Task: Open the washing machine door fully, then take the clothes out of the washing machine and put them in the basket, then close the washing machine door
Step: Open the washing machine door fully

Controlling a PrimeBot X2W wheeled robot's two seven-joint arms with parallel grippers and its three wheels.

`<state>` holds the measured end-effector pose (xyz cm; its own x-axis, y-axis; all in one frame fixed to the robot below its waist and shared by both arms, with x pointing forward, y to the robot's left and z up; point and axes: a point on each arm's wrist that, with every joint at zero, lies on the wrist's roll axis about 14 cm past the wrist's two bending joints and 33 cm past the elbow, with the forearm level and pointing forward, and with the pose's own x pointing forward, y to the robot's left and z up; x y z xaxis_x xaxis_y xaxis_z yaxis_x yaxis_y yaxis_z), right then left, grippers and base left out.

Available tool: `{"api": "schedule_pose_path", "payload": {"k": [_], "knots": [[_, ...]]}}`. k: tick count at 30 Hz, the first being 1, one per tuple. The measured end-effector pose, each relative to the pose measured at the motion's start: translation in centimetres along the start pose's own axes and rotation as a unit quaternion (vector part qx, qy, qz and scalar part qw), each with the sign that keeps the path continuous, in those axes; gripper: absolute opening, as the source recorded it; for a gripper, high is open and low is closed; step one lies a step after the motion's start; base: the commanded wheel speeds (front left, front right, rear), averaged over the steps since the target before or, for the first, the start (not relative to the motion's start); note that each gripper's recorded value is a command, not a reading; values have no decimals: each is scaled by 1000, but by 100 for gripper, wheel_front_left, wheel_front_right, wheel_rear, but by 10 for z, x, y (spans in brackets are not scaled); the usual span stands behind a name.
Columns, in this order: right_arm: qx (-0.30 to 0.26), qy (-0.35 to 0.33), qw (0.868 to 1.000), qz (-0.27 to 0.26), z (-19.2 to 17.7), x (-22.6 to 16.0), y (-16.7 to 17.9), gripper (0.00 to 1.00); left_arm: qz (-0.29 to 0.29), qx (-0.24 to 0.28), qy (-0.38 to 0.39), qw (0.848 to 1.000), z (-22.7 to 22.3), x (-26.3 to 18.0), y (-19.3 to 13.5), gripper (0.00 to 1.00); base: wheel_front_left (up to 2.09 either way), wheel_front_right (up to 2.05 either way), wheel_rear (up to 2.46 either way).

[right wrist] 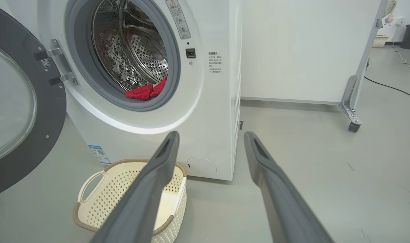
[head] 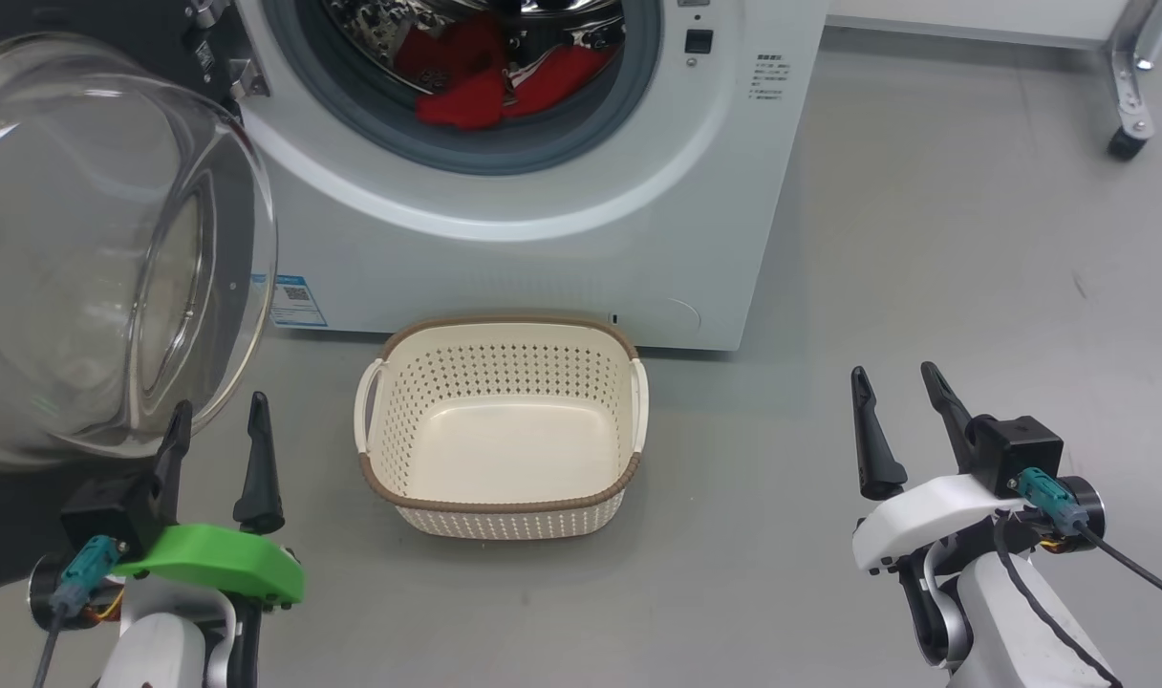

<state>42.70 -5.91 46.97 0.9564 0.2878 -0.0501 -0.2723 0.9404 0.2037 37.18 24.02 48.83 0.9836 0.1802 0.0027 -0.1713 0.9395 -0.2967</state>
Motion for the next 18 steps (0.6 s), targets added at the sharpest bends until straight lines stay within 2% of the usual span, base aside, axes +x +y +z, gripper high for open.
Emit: {"api": "schedule_pose_path", "payload": {"k": [18], "knots": [[-26,-43,996,-74,28,-42,-46,100,-73,12,15,997,-17,-7,-48,100,0,0,0]]}}
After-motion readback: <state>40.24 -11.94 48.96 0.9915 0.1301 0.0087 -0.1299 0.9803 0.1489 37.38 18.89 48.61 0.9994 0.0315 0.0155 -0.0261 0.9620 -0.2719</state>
